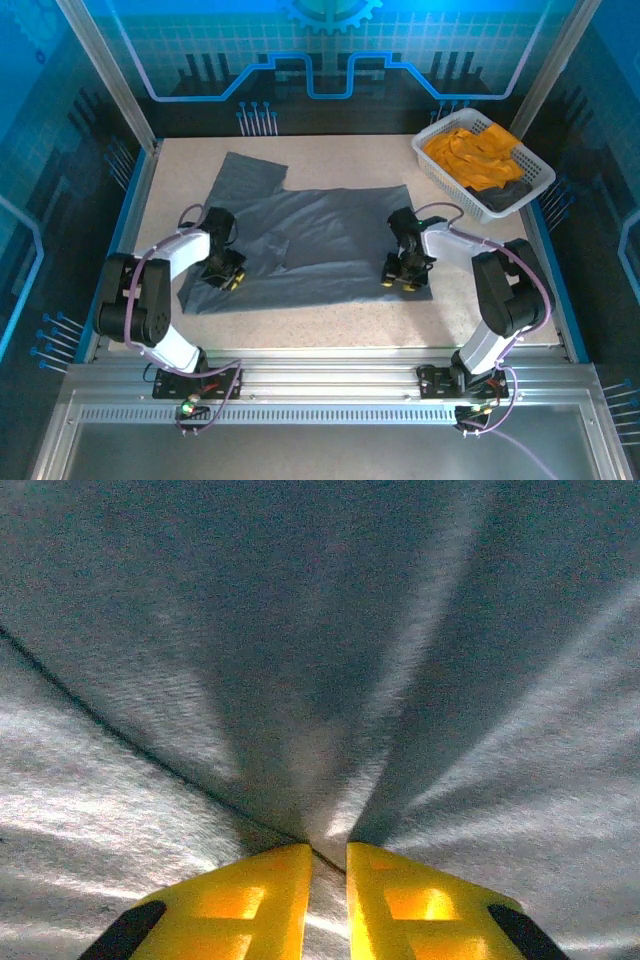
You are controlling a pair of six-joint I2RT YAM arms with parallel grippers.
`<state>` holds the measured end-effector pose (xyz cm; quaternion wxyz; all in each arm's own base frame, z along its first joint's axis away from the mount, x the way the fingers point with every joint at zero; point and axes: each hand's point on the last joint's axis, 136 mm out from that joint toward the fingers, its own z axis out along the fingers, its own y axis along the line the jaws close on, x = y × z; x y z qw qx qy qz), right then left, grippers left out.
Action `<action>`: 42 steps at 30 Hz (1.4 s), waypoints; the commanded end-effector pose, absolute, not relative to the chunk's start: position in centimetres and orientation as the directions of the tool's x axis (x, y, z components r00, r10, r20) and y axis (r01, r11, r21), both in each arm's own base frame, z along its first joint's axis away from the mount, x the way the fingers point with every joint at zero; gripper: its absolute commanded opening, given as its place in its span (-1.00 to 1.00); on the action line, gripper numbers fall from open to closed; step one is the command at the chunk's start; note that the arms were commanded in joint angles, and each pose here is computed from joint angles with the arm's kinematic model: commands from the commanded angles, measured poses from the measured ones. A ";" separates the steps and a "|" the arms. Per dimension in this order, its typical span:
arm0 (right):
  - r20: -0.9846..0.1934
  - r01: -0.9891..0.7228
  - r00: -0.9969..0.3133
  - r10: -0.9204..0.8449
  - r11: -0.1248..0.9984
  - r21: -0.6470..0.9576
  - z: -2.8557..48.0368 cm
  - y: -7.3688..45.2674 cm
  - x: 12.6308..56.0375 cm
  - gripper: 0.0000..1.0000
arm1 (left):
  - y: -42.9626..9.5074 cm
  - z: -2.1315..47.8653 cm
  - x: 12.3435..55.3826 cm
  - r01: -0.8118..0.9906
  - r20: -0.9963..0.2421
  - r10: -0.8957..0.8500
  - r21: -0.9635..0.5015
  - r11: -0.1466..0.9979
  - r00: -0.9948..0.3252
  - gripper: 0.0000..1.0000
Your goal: Fold and stack the t-shirts
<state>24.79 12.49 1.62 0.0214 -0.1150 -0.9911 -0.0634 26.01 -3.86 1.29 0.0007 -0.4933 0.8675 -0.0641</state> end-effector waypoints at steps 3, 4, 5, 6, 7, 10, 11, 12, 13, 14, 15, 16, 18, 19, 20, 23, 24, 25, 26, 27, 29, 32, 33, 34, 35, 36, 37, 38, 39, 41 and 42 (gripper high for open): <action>0.147 0.234 -0.962 0.232 0.972 -0.006 1.4 11.4 20.1 -0.05 | -1.3 0.4 21.3 -0.882 0.064 -0.880 -0.006 0.472 -0.471 -0.63; 0.154 0.227 -0.962 0.226 0.974 -0.011 1.4 11.5 19.6 -0.05 | -1.1 0.3 20.8 -0.878 0.065 -0.877 0.002 0.478 -0.477 -0.63; 0.161 0.222 -0.962 0.222 0.975 -0.017 1.4 11.5 19.1 -0.04 | -1.0 0.3 20.4 -0.877 0.067 -0.875 0.007 0.481 -0.480 -0.63; 0.165 0.217 -0.962 0.216 0.976 -0.011 1.6 11.7 18.8 -0.04 | -0.9 0.1 19.8 -0.876 0.070 -0.875 0.017 0.482 -0.480 -0.62; 0.185 0.212 -0.960 0.212 0.977 -0.018 1.3 11.7 17.8 -0.04 | -0.7 0.1 19.5 -0.876 0.068 -0.875 0.020 0.482 -0.479 -0.62; 0.206 0.204 -0.958 0.199 0.979 0.001 1.4 12.3 16.3 -0.02 | -0.4 0.1 18.3 -0.878 0.070 -0.877 0.027 0.477 -0.475 -0.62; 0.208 0.202 -0.958 0.196 0.979 0.007 1.5 12.6 16.1 -0.02 | -0.3 0.1 18.1 -0.878 0.069 -0.877 0.027 0.477 -0.475 -0.62; 0.214 0.203 -0.957 0.195 0.979 0.012 1.5 12.7 15.7 -0.02 | -0.2 0.1 18.0 -0.878 0.069 -0.877 0.024 0.478 -0.476 -0.62; 0.214 0.203 -0.957 0.194 0.979 0.022 1.7 13.0 15.6 -0.01 | -0.1 0.2 17.8 -0.878 0.067 -0.877 0.025 0.479 -0.476 -0.62; 0.212 0.206 -0.958 0.194 0.978 0.035 1.9 13.3 15.6 0.00 | 0.0 0.4 17.9 -0.876 0.062 -0.875 0.023 0.482 -0.480 -0.62; 0.210 0.209 -0.958 0.195 0.977 0.048 2.2 13.5 15.6 0.00 | 0.2 0.8 17.8 -0.874 0.055 -0.874 0.030 0.485 -0.483 -0.62; 0.207 0.209 -0.959 0.193 0.976 0.059 2.5 13.7 15.8 0.01 | 0.4 1.2 17.8 -0.873 0.043 -0.874 0.039 0.485 -0.484 -0.62; 0.188 0.212 -0.963 0.195 0.975 0.072 3.5 14.0 16.6 0.02 | 0.8 2.2 18.2 -0.876 0.017 -0.877 0.031 0.481 -0.481 -0.62; 0.182 0.214 -0.963 0.198 0.974 0.074 3.8 13.9 16.8 0.02 | 1.1 2.8 18.4 -0.882 0.003 -0.882 0.028 0.471 -0.471 -0.61; 0.134 0.214 -0.971 0.198 0.971 0.111 5.2 14.4 18.5 0.03 | 1.4 3.5 18.9 -0.888 -0.018 -0.887 0.017 0.460 -0.461 -0.54; -0.007 0.214 -0.976 0.219 0.962 0.171 8.1 14.2 22.4 0.08 | 2.1 6.5 21.9 -0.896 -0.103 -0.895 -0.060 0.441 -0.434 -0.33; -0.064 0.211 -0.972 0.226 0.960 0.183 9.1 14.0 24.1 0.08 | 2.3 7.5 23.4 -0.895 -0.127 -0.898 -0.098 0.435 -0.422 -0.30; -0.115 0.213 -0.965 0.237 0.959 0.187 9.8 13.7 25.8 0.08 | 2.3 8.3 25.0 -0.891 -0.143 -0.897 -0.133 0.435 -0.417 -0.28; -0.151 0.216 -0.958 0.245 0.959 0.185 10.2 13.5 27.1 0.07 | 2.3 8.9 26.6 -0.886 -0.153 -0.897 -0.157 0.436 -0.415 -0.26; -0.221 0.224 -0.941 0.258 0.960 0.166 10.9 12.9 29.2 0.05 | 2.3 9.5 28.4 -0.880 -0.157 -0.896 -0.180 0.440 -0.416 -0.25; -0.350 0.260 -0.893 0.283 0.959 0.113 11.9 11.7 32.6 0.04 | 1.7 10.3 32.3 -0.849 -0.155 -0.884 -0.249 0.466 -0.440 -0.22; -0.527 0.340 -0.779 0.340 0.935 0.100 12.5 10.3 37.7 0.07 | 0.6 10.9 37.7 -0.789 -0.145 -0.863 -0.354 0.502 -0.484 -0.20; -0.557 0.359 -0.748 0.360 0.926 0.116 12.4 10.1 39.1 0.07 | 0.2 11.3 39.4 -0.761 -0.146 -0.852 -0.391 0.517 -0.503 -0.20; -0.575 0.398 -0.719 0.391 0.909 0.121 12.2 9.7 40.7 0.07 | -0.1 11.5 40.8 -0.743 -0.145 -0.841 -0.409 0.530 -0.521 -0.19; -0.572 0.423 -0.711 0.408 0.899 0.116 11.6 9.4 41.7 0.06 | -0.2 11.6 41.6 -0.734 -0.146 -0.836 -0.414 0.538 -0.530 -0.19; -0.566 0.443 -0.708 0.424 0.889 0.112 11.1 9.1 42.8 0.07 | -0.3 11.8 42.7 -0.720 -0.153 -0.828 -0.426 0.548 -0.540 -0.19; -0.561 0.449 -0.709 0.428 0.887 0.110 10.7 9.1 43.7 0.06 | -0.3 12.2 43.7 -0.700 -0.169 -0.818 -0.443 0.561 -0.549 -0.19; -0.557 0.449 -0.713 0.427 0.887 0.106 10.2 9.1 44.7 0.06 | -0.2 12.5 44.3 -0.689 -0.184 -0.813 -0.448 0.569 -0.552 -0.19; -0.548 0.441 -0.723 0.420 0.892 0.101 9.6 9.2 45.7 0.05 | 0.1 12.7 45.0 -0.682 -0.198 -0.812 -0.454 0.573 -0.549 -0.19; -0.518 0.431 -0.751 0.410 0.898 0.086 8.2 9.4 47.4 0.03 | 0.5 12.9 46.1 -0.670 -0.206 -0.816 -0.481 0.566 -0.541 -0.18; -0.502 0.434 -0.763 0.406 0.898 0.067 7.6 9.1 47.8 0.02 | 0.9 12.9 46.5 -0.671 -0.203 -0.823 -0.493 0.554 -0.530 -0.18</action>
